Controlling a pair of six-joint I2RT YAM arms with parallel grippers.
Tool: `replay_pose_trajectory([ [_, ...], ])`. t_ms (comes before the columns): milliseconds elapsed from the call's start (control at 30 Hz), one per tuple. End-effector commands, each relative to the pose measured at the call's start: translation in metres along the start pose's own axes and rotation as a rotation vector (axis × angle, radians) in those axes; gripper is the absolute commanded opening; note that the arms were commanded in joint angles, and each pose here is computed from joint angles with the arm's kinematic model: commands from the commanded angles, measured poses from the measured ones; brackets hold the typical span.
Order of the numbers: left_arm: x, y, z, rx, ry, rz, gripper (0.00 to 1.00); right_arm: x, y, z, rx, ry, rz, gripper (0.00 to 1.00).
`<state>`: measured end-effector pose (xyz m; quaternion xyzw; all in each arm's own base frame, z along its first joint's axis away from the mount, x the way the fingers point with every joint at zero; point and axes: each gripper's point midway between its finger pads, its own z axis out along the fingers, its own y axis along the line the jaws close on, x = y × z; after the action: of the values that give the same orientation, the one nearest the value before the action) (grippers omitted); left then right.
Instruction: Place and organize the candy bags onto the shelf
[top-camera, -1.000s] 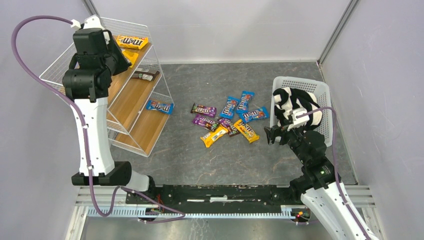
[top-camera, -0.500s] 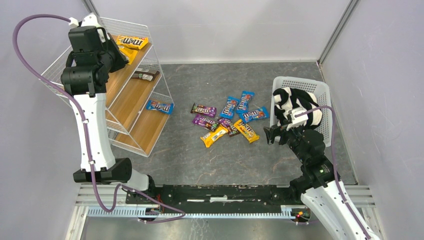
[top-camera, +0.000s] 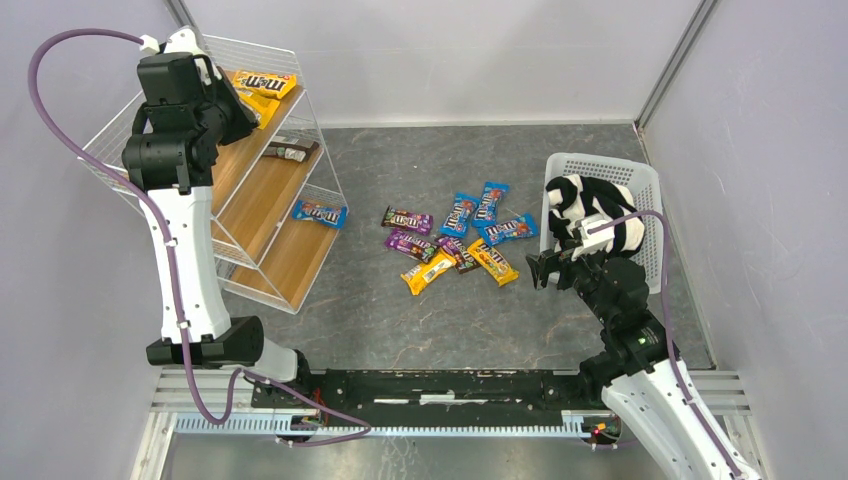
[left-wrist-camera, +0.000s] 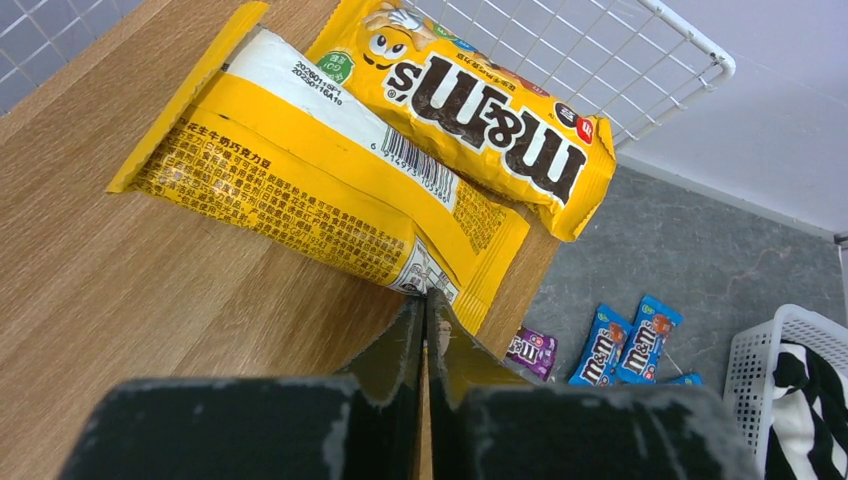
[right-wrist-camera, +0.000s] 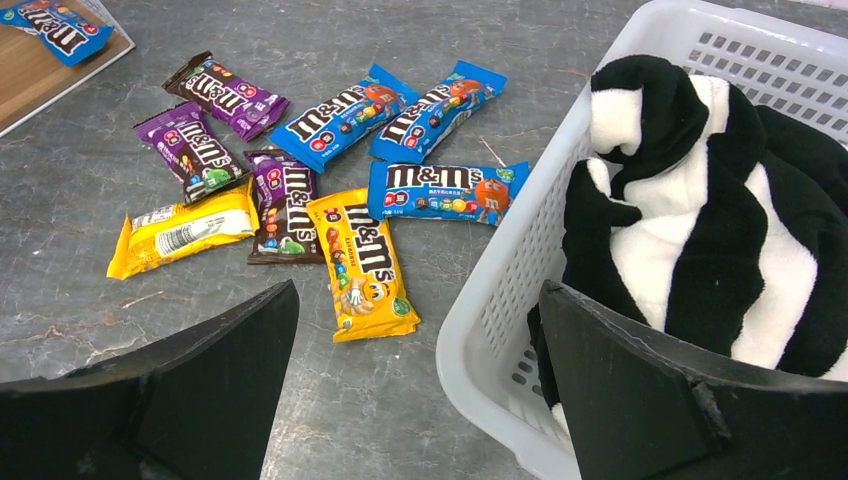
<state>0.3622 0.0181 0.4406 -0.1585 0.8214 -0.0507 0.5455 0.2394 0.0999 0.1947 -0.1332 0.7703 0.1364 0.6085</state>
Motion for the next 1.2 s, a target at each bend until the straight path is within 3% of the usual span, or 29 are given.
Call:
replay_pose_trajectory([
  [0, -0.001, 0.006, 0.001, -0.017, -0.004, 0.046, 0.1, -0.012, 0.004, 0.002, -0.018, -0.047, 0.0, 0.98],
  [600, -0.011, 0.012, -0.013, -0.057, -0.052, 0.04, 0.39, -0.009, 0.005, 0.004, -0.024, -0.022, -0.002, 0.98],
  [800, -0.026, 0.0, -0.044, 0.011, -0.121, 0.029, 0.68, -0.009, 0.005, 0.004, -0.024, -0.018, -0.005, 0.98],
  [900, -0.034, -0.019, -0.069, 0.123, -0.177, 0.021, 0.77, -0.008, 0.004, 0.004, -0.022, -0.014, -0.005, 0.98],
  [1000, -0.032, -0.065, -0.098, 0.4, -0.199, 0.036, 0.81, -0.008, 0.005, 0.005, -0.023, -0.008, -0.005, 0.98],
  [1100, -0.005, -0.102, -0.119, 0.628, -0.139, 0.019, 0.88, -0.006, 0.004, 0.006, -0.021, -0.001, -0.004, 0.98],
  [1167, 0.02, -0.115, -0.121, 0.655, -0.109, 0.025, 0.9, -0.004, 0.003, 0.006, -0.017, 0.004, -0.004, 0.98],
])
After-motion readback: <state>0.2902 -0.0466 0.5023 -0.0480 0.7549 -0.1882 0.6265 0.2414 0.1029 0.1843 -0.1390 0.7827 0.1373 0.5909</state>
